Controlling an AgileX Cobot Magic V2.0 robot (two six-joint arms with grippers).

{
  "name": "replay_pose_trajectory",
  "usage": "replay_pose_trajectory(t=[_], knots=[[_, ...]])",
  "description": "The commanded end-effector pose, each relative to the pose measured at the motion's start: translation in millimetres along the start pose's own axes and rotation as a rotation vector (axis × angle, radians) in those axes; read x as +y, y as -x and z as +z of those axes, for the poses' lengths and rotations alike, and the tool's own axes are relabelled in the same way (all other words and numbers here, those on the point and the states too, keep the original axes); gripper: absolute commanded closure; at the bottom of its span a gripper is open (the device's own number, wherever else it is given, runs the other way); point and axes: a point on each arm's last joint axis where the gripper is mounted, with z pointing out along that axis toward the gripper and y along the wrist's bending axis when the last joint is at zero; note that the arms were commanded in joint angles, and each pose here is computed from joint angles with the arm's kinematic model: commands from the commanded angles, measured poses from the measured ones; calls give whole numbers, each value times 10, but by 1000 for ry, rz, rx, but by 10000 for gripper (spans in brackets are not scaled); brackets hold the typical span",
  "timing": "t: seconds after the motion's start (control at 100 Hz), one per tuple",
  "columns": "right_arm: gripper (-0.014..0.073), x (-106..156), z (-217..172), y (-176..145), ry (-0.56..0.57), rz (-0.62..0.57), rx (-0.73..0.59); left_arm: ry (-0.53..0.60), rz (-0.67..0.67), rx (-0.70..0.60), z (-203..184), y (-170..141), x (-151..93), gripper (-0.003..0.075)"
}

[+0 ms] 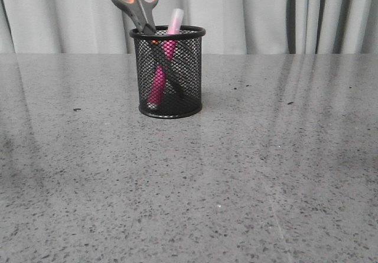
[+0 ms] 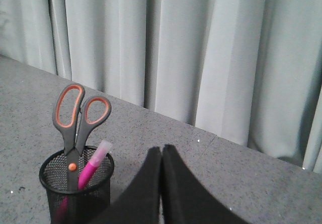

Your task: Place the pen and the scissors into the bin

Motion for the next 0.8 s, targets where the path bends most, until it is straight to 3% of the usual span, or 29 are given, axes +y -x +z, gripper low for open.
replay_pose_trajectory(t=[0.0,0.38,0.55,0.79], knots=[[648,11,-260,54,0,-28,-111,-4,-42,-151,-236,53,-3,740],[649,57,-1007,-478,-67,-29,-152,-4,-84,-174,-713,-509,-20,740],[649,91,-1103,-700,-68,-24,-161,-7,-160,-149,-730,-717,-26,740],[650,106,-1086,-816,-64,-23,-132,-9,-206,-146,-726,-738,-25,740]])
